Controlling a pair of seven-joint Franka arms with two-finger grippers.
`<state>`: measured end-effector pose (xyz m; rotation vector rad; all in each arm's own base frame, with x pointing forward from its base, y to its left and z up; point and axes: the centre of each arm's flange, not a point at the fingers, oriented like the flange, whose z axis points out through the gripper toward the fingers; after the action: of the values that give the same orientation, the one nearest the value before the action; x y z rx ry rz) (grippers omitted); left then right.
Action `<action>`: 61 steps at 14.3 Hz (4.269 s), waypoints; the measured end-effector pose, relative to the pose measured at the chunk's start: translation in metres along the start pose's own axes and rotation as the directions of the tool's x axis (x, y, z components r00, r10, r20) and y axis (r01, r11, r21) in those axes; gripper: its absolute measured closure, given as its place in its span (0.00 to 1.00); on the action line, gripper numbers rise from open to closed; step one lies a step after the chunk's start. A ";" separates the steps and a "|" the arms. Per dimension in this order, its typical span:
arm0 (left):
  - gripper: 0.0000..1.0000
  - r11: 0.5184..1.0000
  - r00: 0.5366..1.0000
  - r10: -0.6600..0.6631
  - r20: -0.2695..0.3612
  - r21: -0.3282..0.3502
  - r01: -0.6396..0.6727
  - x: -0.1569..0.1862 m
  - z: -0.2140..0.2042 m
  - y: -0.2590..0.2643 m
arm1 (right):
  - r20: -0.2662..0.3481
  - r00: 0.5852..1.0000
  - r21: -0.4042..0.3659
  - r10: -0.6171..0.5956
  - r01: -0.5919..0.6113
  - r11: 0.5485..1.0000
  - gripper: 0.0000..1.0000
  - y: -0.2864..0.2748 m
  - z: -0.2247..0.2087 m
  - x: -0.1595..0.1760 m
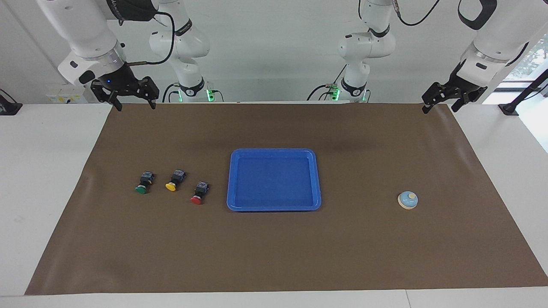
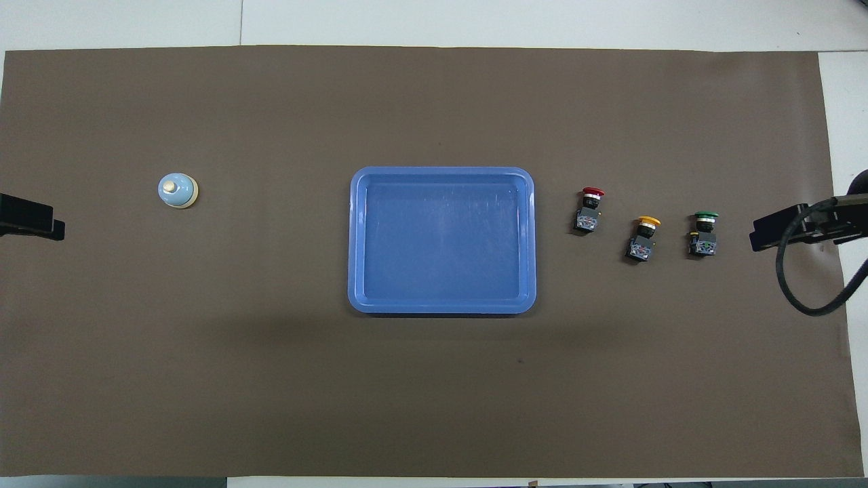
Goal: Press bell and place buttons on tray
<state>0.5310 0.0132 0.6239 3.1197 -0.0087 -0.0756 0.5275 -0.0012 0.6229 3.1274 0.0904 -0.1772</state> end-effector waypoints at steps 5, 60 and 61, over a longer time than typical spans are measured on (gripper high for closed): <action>0.00 1.000 1.000 0.002 0.001 0.000 -0.002 0.000 0.000 0.001 | 0.000 1.000 0.000 0.000 0.000 1.000 0.00 0.000 0.000 0.000; 0.99 0.998 0.982 -0.028 -0.188 0.050 0.038 0.130 0.279 0.000 | 0.000 1.000 0.000 0.000 0.000 1.000 0.00 0.000 0.000 0.000; 0.99 0.998 0.982 -0.028 -0.186 0.050 0.038 0.130 0.279 0.000 | 0.000 1.000 0.000 0.000 0.000 1.000 0.00 0.000 0.000 0.000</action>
<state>0.6475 0.0063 0.3391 3.1662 0.0450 0.2183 0.5275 -0.0012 0.6227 3.1274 0.0904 -0.1777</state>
